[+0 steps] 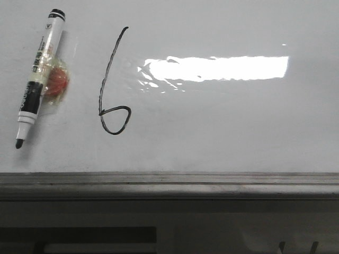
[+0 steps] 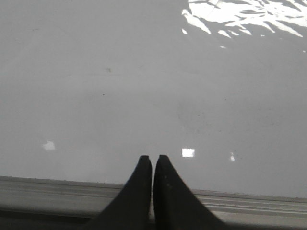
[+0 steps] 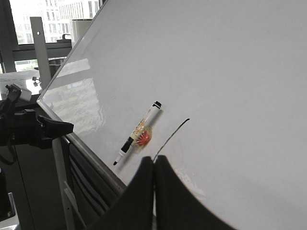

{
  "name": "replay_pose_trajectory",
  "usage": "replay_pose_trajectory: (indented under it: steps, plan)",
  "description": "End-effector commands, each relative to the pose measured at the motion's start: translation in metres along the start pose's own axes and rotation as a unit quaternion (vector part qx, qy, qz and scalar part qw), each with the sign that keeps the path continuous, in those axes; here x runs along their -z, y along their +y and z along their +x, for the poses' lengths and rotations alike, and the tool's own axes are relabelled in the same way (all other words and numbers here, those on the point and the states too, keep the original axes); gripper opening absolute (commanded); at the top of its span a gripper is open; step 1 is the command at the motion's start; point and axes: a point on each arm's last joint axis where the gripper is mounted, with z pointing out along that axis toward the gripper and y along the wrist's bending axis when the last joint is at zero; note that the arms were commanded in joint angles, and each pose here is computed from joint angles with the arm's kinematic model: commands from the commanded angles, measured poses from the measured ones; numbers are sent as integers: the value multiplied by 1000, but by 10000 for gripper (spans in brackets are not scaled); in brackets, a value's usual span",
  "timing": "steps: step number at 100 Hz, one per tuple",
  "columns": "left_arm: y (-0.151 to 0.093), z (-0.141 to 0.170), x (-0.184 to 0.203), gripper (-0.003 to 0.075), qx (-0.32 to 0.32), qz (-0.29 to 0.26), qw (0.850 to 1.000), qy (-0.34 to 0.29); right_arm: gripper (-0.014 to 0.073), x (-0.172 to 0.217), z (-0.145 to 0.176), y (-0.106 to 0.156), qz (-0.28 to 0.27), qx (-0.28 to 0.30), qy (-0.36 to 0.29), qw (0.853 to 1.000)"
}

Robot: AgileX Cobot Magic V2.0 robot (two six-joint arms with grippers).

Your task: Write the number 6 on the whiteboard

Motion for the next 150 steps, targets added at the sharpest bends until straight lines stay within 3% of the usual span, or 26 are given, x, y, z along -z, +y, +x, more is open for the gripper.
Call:
replay_pose_trajectory:
  steps: [1, 64, 75, 90, 114, 124, 147, 150]
  plan:
    - [0, -6, 2, -21, 7, 0, 999, -44, -63, 1, -14, -3, 16, 7, -45, 999]
    - [0, -6, 2, -21, 7, 0, 999, -44, -63, 1, -14, -4, 25, 15, -44, 999]
    - [0, -6, 2, -21, 7, 0, 999, -44, -63, 0, -13, -9, 74, 71, -37, 994]
    - [0, -6, 2, -21, 7, 0, 999, -44, -63, 2, -10, -19, 172, 90, -26, 981]
    - [0, -6, 2, -21, 7, 0, 999, -44, -63, 5, 24, -40, 340, 107, 4, 934]
    - [0, -6, 2, -21, 7, 0, 999, -44, -63, 7, 51, -47, 376, 108, 23, 920]
    - [0, -6, 2, -21, 7, 0, 999, -44, -63, 17, 101, -44, 405, 79, 34, 910]
    - [0, -6, 2, -21, 7, 0, 999, -44, -63, 19, 104, -44, 407, 77, 58, 908]
